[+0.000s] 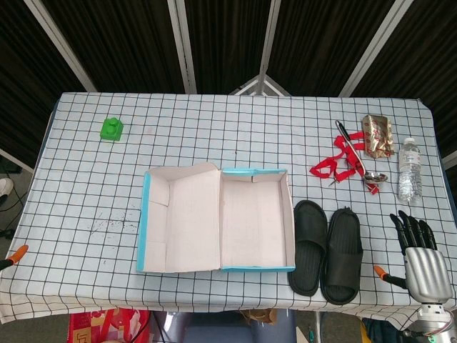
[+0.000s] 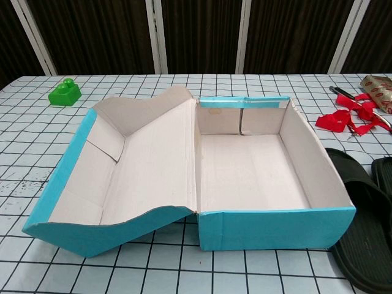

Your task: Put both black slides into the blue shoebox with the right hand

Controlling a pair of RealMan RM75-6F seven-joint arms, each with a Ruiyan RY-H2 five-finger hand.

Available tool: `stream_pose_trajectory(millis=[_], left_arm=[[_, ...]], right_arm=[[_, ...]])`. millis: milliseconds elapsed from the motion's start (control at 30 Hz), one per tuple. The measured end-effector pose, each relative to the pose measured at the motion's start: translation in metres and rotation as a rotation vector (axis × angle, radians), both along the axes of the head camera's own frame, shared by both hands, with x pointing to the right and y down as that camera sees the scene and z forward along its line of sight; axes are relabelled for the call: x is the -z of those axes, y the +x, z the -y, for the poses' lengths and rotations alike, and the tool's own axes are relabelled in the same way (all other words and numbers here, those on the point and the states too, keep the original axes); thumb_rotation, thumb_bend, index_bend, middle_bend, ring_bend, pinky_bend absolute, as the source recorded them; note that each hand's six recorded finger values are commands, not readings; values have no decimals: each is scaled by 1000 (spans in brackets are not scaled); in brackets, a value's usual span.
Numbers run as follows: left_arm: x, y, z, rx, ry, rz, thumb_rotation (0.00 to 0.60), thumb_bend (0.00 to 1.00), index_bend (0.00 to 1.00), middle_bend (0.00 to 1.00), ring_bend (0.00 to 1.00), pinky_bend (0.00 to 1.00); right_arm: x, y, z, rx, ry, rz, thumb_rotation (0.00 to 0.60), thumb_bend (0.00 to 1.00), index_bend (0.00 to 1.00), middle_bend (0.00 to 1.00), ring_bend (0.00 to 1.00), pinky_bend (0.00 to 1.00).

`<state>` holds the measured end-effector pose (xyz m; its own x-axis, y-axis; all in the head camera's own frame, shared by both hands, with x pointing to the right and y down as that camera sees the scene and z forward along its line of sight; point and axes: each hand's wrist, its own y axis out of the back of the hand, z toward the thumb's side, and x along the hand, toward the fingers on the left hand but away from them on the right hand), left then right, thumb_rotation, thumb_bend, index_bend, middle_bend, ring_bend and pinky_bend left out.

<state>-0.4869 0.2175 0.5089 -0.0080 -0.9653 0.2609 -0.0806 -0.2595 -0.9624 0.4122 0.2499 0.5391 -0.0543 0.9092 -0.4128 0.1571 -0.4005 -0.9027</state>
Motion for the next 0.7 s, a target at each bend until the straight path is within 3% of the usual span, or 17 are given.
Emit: stream_pose_trajectory(millis=[467, 700], left_arm=[[9, 0, -2, -2, 29, -24, 600, 192, 80, 0, 0, 23], [7, -8, 2, 21, 33, -21, 600, 177, 75, 0, 0, 0]], right_arm=[[2, 3, -4, -27, -37, 13, 600, 128, 5, 22, 18, 28], [-7, 1, 0, -49, -127, 45, 600, 127, 4, 22, 5, 29]])
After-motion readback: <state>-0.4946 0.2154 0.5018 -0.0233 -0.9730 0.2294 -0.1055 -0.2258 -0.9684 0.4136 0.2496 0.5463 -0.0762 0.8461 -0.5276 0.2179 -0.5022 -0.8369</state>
